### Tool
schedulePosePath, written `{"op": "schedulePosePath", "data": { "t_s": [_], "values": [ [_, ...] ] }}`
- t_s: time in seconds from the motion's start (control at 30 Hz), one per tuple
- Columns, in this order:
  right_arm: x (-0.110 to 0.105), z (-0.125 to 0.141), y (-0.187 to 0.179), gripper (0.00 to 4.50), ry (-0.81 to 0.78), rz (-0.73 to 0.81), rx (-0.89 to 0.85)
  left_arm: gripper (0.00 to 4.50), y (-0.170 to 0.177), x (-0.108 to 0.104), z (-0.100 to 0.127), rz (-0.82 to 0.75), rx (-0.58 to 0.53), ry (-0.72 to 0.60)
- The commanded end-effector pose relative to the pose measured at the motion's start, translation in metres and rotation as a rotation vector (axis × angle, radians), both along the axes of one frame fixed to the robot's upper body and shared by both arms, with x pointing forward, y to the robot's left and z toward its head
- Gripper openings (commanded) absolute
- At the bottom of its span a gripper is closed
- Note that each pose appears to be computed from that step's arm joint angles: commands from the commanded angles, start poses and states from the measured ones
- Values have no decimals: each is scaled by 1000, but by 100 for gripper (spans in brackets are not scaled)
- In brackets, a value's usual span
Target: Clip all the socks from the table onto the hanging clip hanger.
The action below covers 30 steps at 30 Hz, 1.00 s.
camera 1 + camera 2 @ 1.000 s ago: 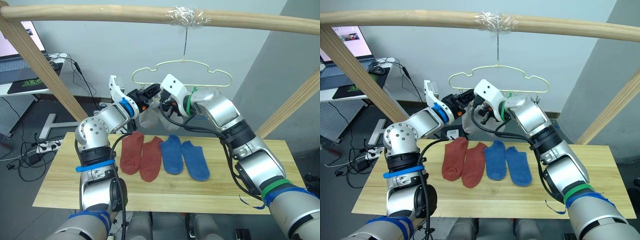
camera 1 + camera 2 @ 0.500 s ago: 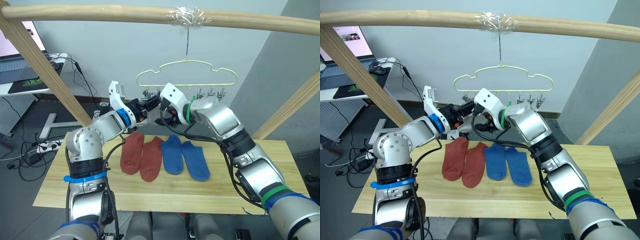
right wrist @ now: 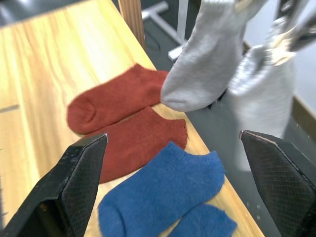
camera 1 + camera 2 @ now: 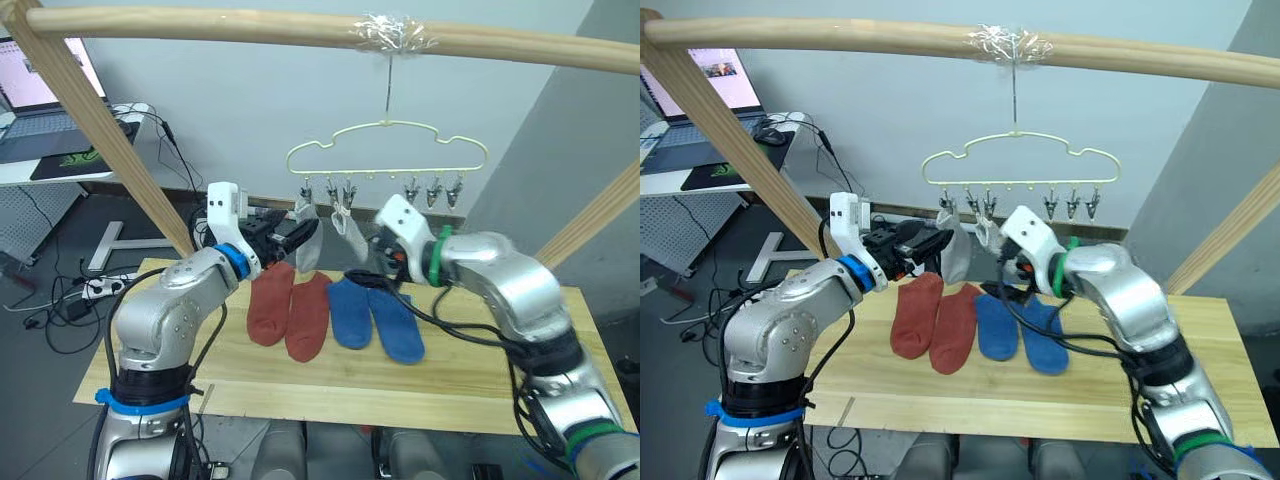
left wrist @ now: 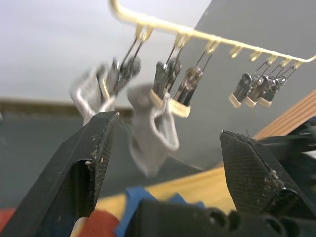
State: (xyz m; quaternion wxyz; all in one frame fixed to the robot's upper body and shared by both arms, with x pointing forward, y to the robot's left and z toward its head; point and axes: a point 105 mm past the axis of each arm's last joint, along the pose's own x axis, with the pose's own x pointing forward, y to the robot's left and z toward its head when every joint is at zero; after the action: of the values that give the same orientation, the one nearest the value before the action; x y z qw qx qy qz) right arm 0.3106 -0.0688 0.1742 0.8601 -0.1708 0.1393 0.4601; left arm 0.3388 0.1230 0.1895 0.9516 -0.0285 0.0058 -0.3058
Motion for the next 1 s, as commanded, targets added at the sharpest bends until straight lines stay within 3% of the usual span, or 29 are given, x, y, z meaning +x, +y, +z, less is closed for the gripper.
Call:
{"op": "schedulePosePath", "data": {
  "t_s": [0.03,0.27,0.5,0.63,0.87,1.0],
  "values": [
    [-17,26,-17,449,-52,0,86,371,-15,-9,21,-46,7,-134],
    [-34,59,-57,449,-66,-63,213,371,-31,-4,17,-45,15,-185],
    [-42,81,-76,449,-104,-95,228,371,-41,13,7,18,35,-214],
    [-44,84,-78,450,-108,-113,218,449,-44,18,4,30,-11,-206],
    [-49,86,-78,450,-114,-126,212,449,-54,20,2,33,-3,-231],
    [-51,84,-78,450,-111,-138,213,366,-60,20,4,32,-14,-243]
  ]
}}
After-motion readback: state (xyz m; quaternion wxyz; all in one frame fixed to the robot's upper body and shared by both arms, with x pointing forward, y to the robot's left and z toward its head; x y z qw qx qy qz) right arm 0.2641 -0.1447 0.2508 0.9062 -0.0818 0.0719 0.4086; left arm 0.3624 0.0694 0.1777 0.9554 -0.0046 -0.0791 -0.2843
